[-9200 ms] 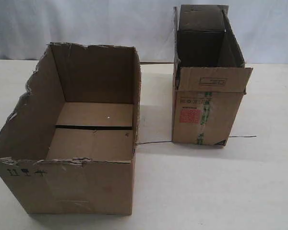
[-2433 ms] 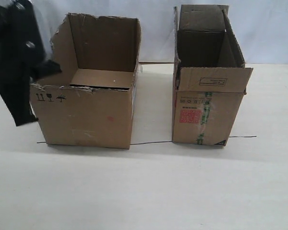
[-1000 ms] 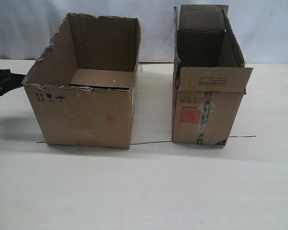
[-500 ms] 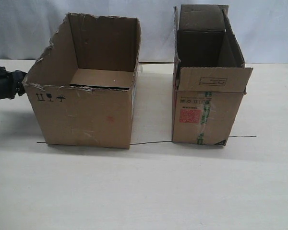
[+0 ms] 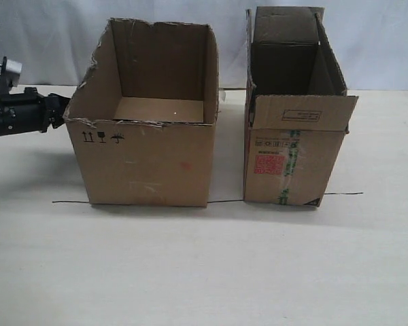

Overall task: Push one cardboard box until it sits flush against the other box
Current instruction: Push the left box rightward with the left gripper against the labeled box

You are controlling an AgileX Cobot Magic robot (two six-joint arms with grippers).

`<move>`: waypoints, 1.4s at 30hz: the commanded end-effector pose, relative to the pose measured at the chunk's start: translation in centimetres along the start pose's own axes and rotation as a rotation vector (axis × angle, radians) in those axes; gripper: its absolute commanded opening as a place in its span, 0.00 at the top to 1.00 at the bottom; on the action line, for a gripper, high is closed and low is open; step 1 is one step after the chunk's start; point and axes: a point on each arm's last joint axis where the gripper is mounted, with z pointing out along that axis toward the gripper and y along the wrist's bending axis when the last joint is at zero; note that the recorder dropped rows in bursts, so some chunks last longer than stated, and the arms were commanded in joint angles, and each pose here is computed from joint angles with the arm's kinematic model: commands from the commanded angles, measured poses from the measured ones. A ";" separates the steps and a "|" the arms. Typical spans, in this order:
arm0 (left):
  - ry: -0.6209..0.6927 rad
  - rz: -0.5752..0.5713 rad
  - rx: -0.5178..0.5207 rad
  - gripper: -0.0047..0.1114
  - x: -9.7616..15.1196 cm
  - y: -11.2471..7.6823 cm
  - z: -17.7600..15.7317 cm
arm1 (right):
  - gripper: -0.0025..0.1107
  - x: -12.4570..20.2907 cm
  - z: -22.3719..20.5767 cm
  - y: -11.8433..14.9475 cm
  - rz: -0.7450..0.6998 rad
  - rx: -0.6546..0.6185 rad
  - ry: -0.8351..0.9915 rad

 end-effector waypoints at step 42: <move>0.037 -0.002 0.065 0.96 0.2 2.0 5.9 | 0.93 0.1 0.0 0.0 0.004 -0.005 0.003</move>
